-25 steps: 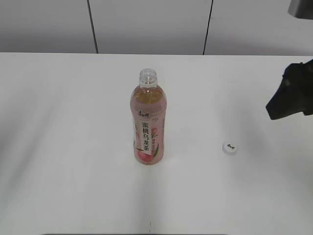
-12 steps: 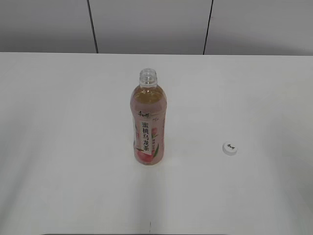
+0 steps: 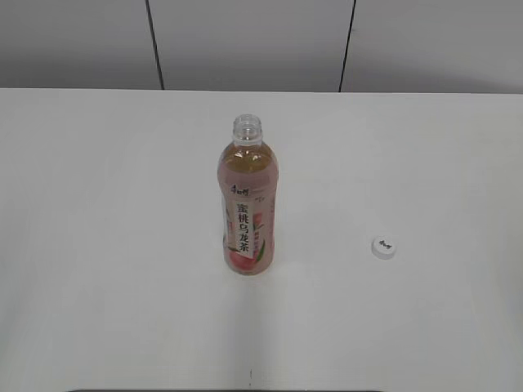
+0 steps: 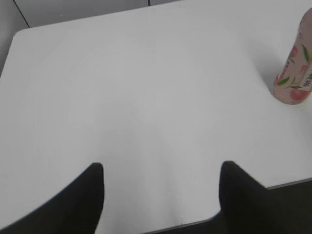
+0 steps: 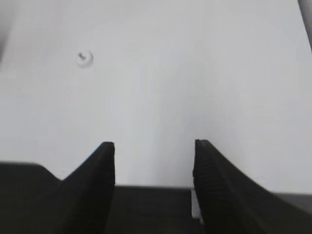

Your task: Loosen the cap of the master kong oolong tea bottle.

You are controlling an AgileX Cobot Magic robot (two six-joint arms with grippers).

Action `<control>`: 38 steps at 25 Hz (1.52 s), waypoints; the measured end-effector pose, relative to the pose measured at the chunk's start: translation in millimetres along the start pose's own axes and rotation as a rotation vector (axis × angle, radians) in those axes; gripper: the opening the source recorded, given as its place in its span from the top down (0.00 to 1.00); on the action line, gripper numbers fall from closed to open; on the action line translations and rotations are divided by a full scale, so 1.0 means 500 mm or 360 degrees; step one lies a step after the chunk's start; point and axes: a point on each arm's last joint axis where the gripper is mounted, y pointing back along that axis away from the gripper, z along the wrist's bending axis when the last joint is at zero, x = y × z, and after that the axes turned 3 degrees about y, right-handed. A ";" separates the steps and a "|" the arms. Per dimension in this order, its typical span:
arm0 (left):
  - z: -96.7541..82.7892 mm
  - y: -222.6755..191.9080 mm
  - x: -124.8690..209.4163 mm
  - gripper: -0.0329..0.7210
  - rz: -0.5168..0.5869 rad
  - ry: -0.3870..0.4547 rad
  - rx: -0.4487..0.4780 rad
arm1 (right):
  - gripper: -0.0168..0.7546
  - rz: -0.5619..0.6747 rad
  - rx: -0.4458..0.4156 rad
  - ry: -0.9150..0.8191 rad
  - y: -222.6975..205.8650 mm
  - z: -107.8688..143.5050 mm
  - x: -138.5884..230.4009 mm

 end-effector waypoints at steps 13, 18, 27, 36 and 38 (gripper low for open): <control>-0.012 -0.008 0.020 0.38 -0.0228 0.0053 0.0107 | 0.48 -0.0335 -0.0029 0.0179 0.034 -0.001 0.038; -0.012 -0.009 0.020 0.40 -0.0228 0.0052 0.0112 | 0.53 -0.0335 -0.0050 0.0196 0.034 0.002 0.038; -0.012 -0.009 0.020 0.46 -0.0228 0.0053 0.0113 | 0.58 -0.0335 -0.0060 0.0192 0.034 0.003 0.039; -0.012 -0.009 0.020 0.47 -0.0229 0.0053 0.0113 | 0.58 -0.0311 0.0122 0.0067 0.036 0.006 0.040; -0.012 -0.009 0.020 0.48 -0.0229 0.0055 0.0110 | 0.58 -0.0298 0.0222 -0.0001 0.037 0.007 0.040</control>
